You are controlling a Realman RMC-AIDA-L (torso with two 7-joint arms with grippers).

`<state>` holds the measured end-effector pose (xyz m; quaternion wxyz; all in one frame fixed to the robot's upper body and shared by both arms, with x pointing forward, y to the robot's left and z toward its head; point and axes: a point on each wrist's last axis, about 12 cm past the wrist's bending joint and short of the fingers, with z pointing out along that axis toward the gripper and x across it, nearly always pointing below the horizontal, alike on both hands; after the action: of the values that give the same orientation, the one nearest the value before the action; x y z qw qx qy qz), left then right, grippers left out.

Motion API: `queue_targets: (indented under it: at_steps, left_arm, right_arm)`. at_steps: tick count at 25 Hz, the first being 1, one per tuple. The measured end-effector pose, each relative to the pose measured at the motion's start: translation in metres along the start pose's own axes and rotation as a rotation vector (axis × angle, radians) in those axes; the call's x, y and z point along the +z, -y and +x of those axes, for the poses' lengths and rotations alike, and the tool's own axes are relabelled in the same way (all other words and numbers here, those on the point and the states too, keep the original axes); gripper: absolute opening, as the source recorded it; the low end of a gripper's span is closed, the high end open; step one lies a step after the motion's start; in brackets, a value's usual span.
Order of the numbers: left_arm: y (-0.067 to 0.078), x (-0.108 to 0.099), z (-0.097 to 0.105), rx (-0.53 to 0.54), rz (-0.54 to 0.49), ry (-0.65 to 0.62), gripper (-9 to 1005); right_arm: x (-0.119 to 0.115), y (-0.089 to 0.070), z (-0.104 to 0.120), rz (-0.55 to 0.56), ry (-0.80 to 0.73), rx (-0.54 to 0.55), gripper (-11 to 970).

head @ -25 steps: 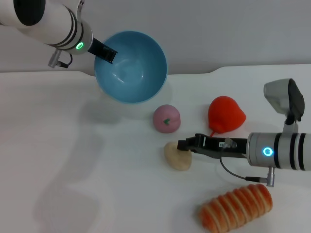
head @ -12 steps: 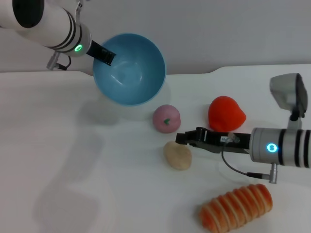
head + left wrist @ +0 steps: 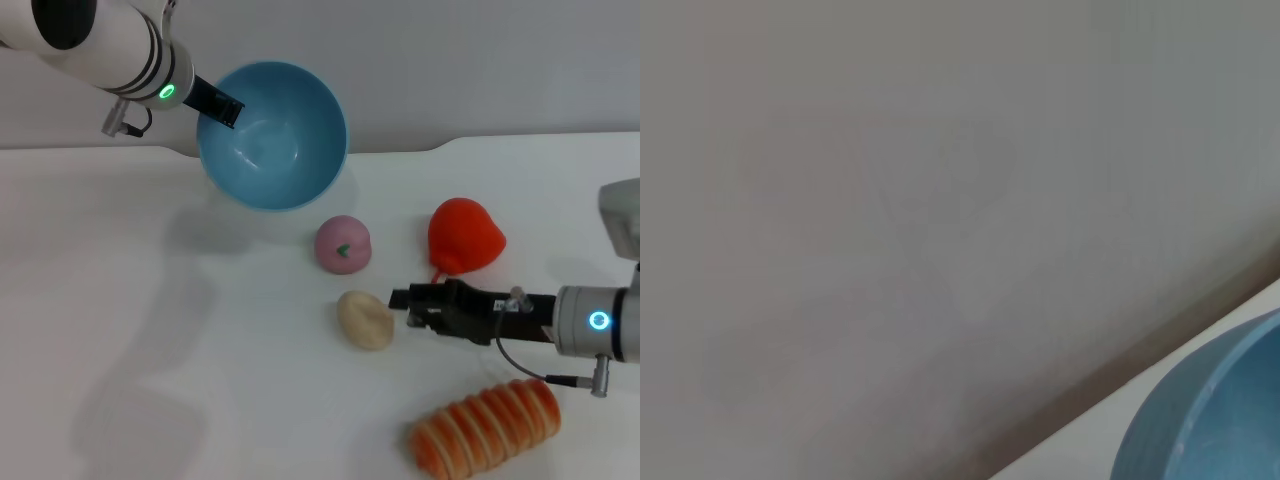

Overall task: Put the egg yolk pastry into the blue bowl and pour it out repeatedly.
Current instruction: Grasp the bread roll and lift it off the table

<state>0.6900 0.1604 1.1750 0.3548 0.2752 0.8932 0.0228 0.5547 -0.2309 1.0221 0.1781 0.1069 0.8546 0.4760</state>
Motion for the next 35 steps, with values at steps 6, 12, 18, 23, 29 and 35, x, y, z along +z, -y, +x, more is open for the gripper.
queue_targets:
  at_steps: [6, 12, 18, 23, 29, 35]
  left_arm:
    - [0.0, 0.0, -0.001, 0.003, 0.0, 0.003, -1]
    - [0.0, 0.0, 0.001, 0.002, -0.001, -0.002, -2]
    - [-0.001, 0.001, 0.001, 0.001, -0.004, 0.005, -2]
    - [-0.001, 0.001, 0.001, 0.002, -0.005, 0.006, 0]
    - [-0.001, 0.001, 0.001, 0.001, -0.007, 0.015, 0]
    - [-0.002, 0.001, 0.001, 0.0, -0.009, 0.02, -1]
  right_arm:
    - [0.01, -0.008, -0.01, 0.075, -0.043, -0.012, 460]
    - [0.015, -0.011, -0.017, 0.141, -0.054, -0.035, 566]
    - [0.022, -0.019, -0.022, 0.136, -0.033, -0.068, 567]
    - [0.031, -0.024, -0.023, 0.155, -0.008, -0.098, 567]
    - [0.04, -0.025, -0.022, 0.182, -0.004, -0.121, 566]
    - [0.046, -0.029, -0.021, 0.194, -0.02, -0.156, 567]
